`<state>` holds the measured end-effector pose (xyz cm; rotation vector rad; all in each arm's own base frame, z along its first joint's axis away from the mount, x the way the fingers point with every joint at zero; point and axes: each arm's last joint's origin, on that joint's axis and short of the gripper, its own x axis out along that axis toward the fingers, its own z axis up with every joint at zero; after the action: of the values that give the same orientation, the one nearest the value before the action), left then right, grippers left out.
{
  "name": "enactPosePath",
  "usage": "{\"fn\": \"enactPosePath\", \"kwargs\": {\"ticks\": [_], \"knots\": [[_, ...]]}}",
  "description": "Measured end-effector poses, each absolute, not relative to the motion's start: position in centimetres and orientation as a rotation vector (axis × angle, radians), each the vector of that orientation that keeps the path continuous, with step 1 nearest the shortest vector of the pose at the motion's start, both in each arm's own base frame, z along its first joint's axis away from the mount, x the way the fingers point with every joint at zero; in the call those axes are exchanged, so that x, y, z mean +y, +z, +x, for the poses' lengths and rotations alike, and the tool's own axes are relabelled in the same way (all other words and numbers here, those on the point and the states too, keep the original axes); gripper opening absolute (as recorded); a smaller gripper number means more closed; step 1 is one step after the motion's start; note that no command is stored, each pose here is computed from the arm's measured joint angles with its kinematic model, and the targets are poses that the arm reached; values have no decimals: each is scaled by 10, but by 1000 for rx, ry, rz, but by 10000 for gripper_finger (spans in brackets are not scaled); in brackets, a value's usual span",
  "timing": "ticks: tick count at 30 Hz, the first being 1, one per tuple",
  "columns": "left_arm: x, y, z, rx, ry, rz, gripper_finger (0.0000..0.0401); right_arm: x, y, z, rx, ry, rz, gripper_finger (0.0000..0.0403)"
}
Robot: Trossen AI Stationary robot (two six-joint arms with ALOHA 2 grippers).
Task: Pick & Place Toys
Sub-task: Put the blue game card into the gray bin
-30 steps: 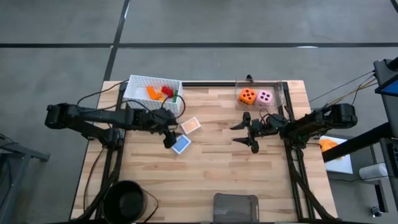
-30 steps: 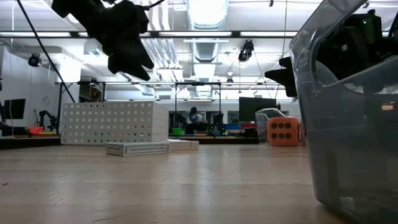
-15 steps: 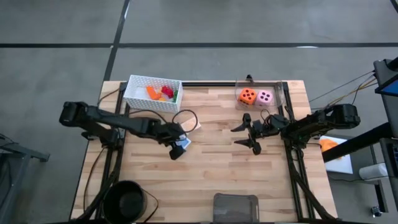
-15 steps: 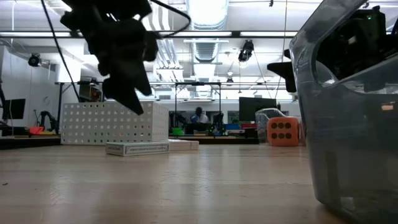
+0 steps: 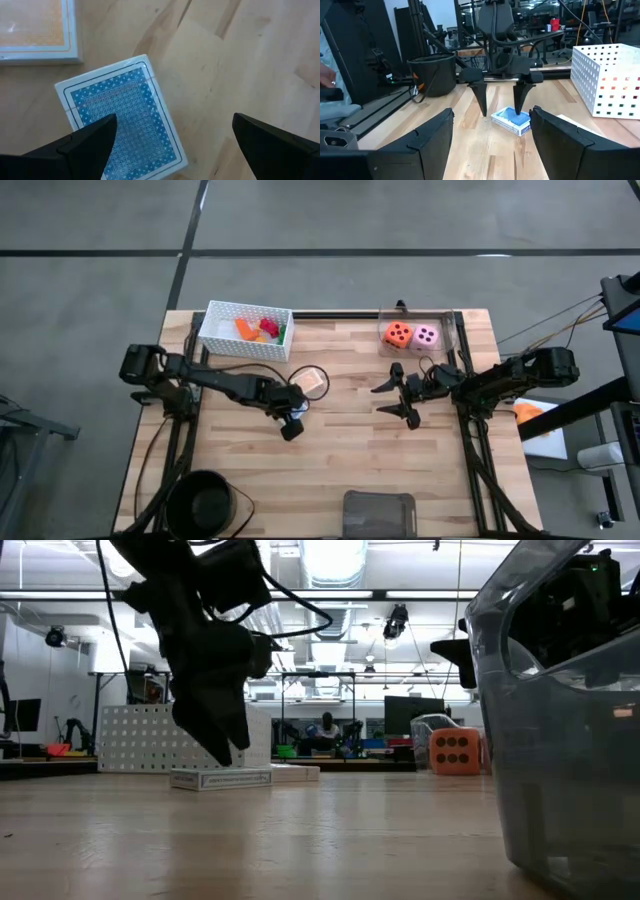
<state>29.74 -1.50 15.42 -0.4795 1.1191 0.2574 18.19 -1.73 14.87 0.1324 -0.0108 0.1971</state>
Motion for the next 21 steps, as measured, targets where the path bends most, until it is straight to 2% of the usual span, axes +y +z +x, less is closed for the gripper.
{"fn": "enactPosePath", "kwargs": {"ticks": [11,21], "knots": [[-8,169,294,1218,440,-346,398,-17,149,182,-11,197,129,258],[-8,157,297,1213,447,-382,398,-17,149,182,-12,197,129,258]]}}
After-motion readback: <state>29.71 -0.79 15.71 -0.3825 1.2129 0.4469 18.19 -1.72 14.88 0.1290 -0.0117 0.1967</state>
